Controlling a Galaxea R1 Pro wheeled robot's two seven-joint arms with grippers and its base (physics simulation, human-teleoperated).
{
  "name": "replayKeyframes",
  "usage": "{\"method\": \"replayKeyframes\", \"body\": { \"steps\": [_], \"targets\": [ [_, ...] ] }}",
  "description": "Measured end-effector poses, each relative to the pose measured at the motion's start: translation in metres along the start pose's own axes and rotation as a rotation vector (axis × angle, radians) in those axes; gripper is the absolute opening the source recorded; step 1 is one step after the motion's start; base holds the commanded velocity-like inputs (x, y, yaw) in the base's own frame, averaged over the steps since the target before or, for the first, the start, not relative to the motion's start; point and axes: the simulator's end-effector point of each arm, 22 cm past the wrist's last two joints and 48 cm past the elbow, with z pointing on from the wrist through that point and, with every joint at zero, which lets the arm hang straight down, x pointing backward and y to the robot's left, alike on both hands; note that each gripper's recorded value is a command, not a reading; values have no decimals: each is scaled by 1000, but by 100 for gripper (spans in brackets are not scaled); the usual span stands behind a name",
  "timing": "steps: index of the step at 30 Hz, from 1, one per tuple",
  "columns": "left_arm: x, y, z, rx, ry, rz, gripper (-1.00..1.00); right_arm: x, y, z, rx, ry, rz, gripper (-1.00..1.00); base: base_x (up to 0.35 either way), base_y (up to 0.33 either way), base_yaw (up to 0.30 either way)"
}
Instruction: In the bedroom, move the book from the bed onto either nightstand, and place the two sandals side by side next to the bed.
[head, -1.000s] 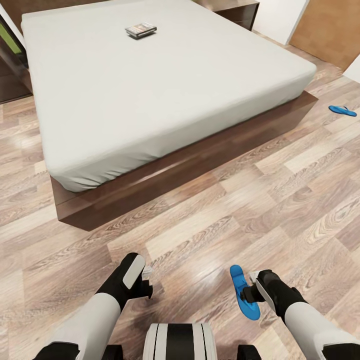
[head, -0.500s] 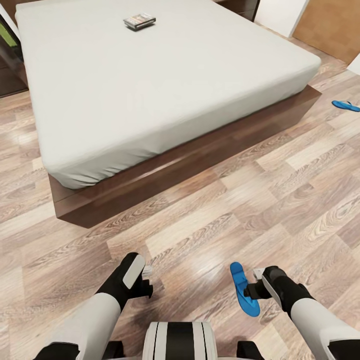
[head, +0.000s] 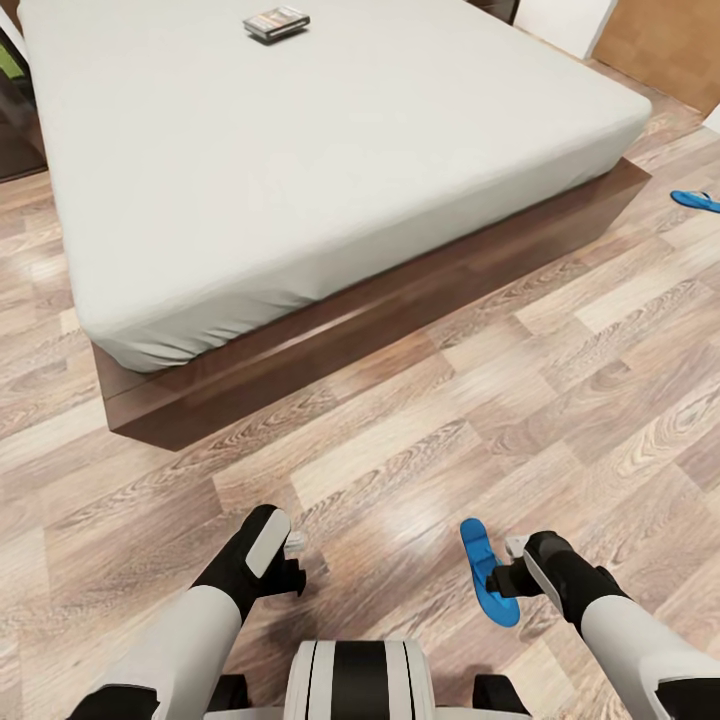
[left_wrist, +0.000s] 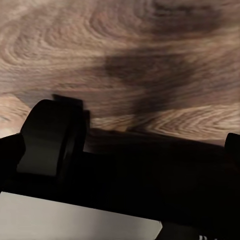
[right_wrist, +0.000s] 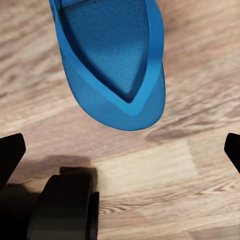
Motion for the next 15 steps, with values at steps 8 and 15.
{"method": "replayKeyframes", "body": {
  "steps": [8,15],
  "targets": [
    [2,0,6,-3,10,3,100,1,0,6,-2,-1,-1,100,0,0,0],
    [-2,-1,7,-3,3,3,100,3,3,11,-6,2,-5,100,0,0,0]
  ]
}}
